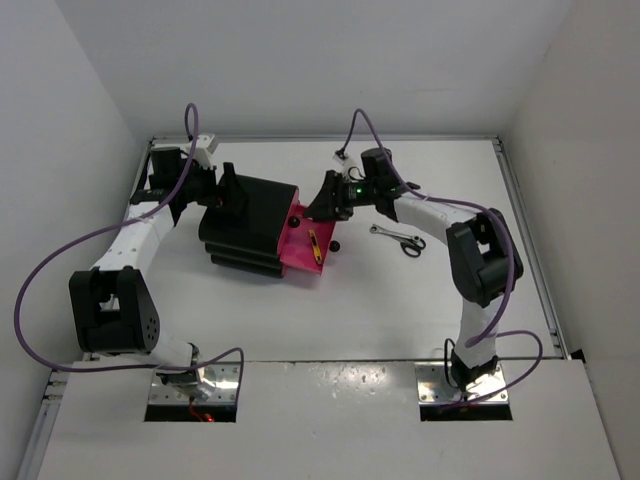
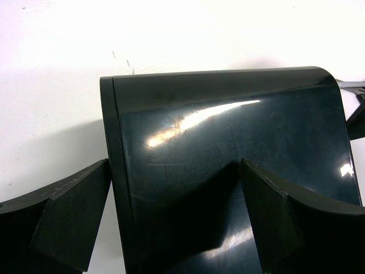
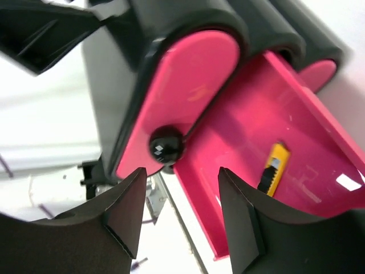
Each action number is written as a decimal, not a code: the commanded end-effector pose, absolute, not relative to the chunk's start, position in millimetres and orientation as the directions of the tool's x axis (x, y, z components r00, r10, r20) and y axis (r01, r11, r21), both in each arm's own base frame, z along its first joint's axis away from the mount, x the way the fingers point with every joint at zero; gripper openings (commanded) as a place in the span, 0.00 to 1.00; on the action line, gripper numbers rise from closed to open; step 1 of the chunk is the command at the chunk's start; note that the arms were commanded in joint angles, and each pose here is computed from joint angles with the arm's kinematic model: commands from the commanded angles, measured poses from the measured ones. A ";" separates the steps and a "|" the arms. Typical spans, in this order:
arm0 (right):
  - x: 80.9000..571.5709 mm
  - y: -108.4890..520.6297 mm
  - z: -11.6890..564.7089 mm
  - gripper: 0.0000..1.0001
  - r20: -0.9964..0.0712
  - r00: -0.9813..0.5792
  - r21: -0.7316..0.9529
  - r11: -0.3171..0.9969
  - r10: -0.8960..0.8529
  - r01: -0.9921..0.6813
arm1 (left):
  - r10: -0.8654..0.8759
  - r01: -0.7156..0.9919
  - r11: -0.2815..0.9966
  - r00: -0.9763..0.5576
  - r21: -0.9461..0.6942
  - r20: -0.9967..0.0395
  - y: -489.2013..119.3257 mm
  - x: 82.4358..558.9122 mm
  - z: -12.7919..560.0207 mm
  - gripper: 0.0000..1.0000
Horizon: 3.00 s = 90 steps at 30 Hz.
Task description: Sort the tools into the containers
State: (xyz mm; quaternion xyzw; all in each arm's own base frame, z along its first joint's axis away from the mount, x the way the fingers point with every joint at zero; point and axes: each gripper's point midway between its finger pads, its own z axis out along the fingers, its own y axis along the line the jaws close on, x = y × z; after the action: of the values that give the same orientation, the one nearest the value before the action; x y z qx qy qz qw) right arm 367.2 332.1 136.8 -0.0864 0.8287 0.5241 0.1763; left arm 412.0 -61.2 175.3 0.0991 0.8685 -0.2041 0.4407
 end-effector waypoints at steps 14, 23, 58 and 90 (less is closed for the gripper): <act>328.3 215.9 104.9 0.57 -0.789 -0.363 0.208 0.340 -0.497 -0.917 | 0.071 0.251 0.926 -0.850 -0.282 -0.522 -47.8 346.5 74.4 0.97; 346.5 227.2 80.0 0.62 -0.762 -0.251 0.031 0.354 -0.597 -0.935 | 0.071 0.249 0.926 -0.855 -0.285 -0.514 -47.8 346.1 71.5 0.97; 345.8 326.1 93.9 0.63 -0.861 -0.142 0.077 0.151 -0.488 -0.986 | 0.070 0.236 0.922 -0.882 -0.309 -0.466 -49.6 341.4 56.1 0.97; 351.1 395.8 108.0 0.68 -0.964 -0.210 0.185 0.156 -0.163 -0.970 | 0.068 0.226 0.917 -0.900 -0.328 -0.430 -51.2 338.6 43.5 0.97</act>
State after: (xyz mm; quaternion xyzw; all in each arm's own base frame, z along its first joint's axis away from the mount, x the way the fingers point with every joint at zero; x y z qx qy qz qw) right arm 345.3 380.1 80.1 -0.4570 0.6691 0.4393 0.3879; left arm 420.2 -63.1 162.0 0.0961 0.8696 -0.2250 0.4290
